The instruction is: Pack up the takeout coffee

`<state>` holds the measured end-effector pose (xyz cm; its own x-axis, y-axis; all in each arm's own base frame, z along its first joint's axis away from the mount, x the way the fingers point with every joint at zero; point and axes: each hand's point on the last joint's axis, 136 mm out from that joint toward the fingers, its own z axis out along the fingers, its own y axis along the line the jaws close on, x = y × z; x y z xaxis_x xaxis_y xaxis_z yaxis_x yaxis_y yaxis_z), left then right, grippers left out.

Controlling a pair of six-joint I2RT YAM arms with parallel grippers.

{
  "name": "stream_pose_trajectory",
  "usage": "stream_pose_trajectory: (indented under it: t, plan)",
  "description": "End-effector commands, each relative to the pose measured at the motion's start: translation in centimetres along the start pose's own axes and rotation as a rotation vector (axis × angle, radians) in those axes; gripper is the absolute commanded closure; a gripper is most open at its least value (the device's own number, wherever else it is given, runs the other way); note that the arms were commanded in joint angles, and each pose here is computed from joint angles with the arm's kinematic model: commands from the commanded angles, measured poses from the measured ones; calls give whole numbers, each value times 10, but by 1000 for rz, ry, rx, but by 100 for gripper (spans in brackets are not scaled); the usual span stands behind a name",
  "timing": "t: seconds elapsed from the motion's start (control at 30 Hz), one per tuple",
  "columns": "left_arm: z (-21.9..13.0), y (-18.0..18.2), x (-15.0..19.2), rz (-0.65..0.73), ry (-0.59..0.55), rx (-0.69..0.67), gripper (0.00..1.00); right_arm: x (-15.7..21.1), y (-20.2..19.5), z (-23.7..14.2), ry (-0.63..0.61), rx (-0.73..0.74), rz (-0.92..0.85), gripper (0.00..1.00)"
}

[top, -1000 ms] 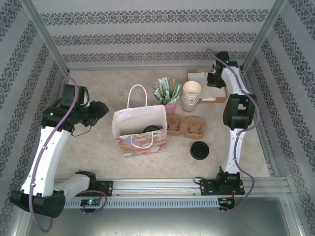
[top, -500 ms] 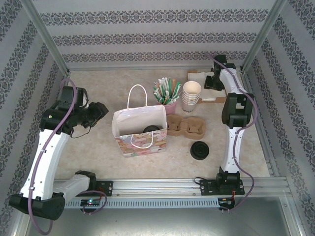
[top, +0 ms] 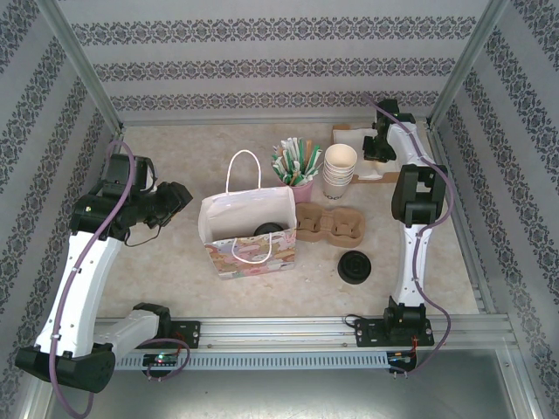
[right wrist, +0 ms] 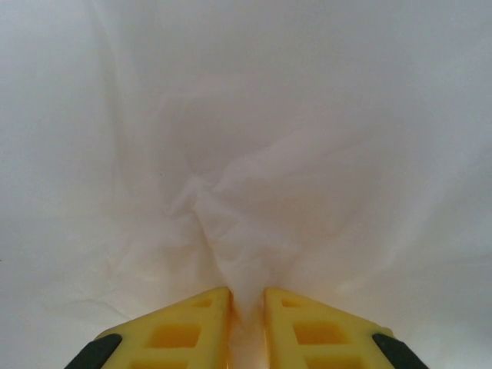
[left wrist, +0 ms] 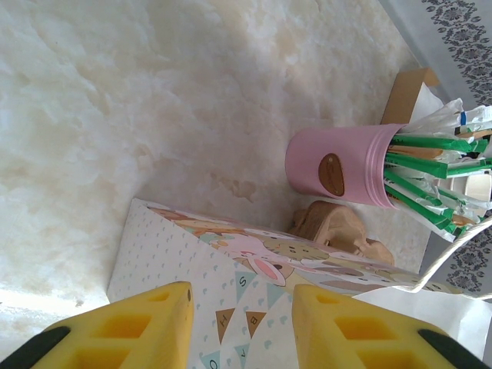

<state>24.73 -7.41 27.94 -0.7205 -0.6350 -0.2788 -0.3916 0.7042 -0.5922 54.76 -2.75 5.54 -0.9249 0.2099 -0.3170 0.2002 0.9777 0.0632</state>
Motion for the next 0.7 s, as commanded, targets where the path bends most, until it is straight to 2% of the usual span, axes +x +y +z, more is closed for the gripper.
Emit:
stream_pose_trajectory:
  t: [0.0,0.17,0.4,0.67]
  plan:
    - [-1,1,2,15,1,8,61,-15,5,-42,-70,19,-17,84]
    - [0,-2,3,16,6,22,61,-25,6,-77,-139,4,-23,100]
    - [-1,-7,2,31,2,49,60,-35,13,-138,-248,-37,-18,100]
    - [4,-30,6,70,38,180,50,-35,39,-266,-513,-77,-83,100]
